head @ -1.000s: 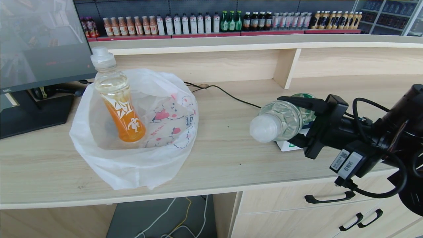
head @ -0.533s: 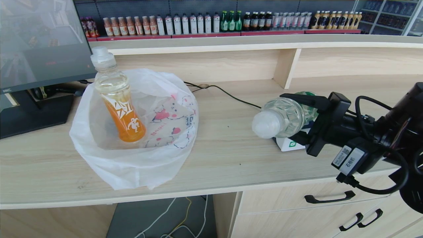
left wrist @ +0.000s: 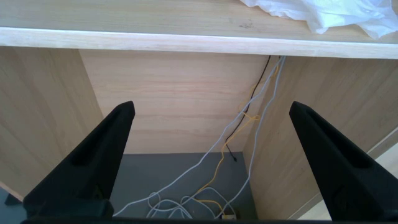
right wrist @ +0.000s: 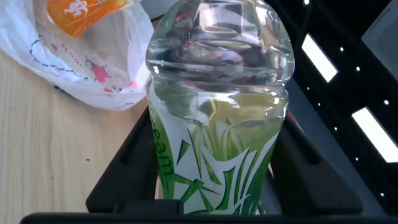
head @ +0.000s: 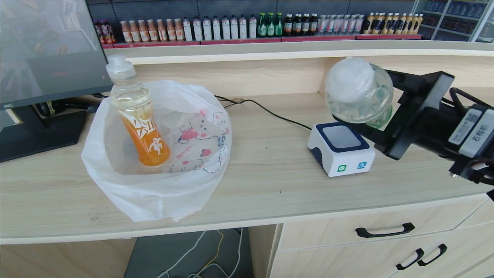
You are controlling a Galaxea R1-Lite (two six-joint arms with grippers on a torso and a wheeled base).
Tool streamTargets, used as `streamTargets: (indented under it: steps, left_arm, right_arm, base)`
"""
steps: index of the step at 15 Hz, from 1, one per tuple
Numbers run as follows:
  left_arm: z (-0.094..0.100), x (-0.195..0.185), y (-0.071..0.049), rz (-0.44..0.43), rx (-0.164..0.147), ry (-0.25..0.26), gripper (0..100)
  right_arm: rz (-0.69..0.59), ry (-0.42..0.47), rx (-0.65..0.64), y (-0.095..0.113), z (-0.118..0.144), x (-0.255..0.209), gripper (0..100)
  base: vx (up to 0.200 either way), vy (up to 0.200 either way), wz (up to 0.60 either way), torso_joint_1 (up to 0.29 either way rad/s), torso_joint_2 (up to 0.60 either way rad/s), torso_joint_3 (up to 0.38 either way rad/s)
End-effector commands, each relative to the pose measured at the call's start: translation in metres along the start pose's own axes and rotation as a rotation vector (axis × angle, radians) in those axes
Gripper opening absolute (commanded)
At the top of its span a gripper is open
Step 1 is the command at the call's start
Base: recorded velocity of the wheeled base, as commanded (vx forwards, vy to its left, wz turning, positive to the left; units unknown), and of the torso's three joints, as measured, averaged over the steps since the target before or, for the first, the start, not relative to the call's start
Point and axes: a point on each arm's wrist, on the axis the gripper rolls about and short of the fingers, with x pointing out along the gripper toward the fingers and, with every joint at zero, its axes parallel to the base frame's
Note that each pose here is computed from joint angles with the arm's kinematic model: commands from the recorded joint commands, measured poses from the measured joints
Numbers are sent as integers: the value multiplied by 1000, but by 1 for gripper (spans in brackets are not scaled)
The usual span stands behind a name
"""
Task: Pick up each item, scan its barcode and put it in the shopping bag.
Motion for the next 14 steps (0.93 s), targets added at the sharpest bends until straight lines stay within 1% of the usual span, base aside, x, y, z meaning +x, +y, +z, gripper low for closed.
streamTargets:
  steps: [1,2,3,5,7,9,10,11,13,14]
  left_arm:
    - [0,0,0,0,0,0,100]
    - [0,0,0,0,0,0,100]
    - [0,0,0,0,0,0,100]
    - [0,0,0,0,0,0,100]
    - [0,0,0,0,0,0,100]
    - [0,0,0,0,1,0,100]
    - [0,0,0,-2,3,0,100]
    - [0,0,0,0,4,0,100]
    - [0,0,0,0,3,0,100]
    - [0,0,0,-2,1,0,100]
  right_arm:
    - [-83,2,54,-20,23,-8,0]
    - [-106,7,94,-24,27,-10,0]
    - [-181,42,213,-31,36,-15,0]
    - [-265,64,381,-34,45,-16,0]
    - [-308,72,546,-32,45,-15,0]
    - [-389,129,682,-26,43,-16,0]
    - [-409,142,745,-22,42,-17,0]
    - [-456,184,819,-15,39,-20,0]
    - [-542,221,896,-7,44,-15,0]
    - [-604,210,937,-8,51,-8,0]
  base:
    - [0,0,0,0,0,0]
    - [0,0,0,0,0,0]
    - [0,0,0,0,0,0]
    - [0,0,0,0,0,0]
    - [0,0,0,0,0,0]
    - [0,0,0,0,0,0]
    - [0,0,0,0,0,0]
    - [0,0,0,0,0,0]
    - [0,0,0,0,0,0]
    - [0,0,0,0,0,0]
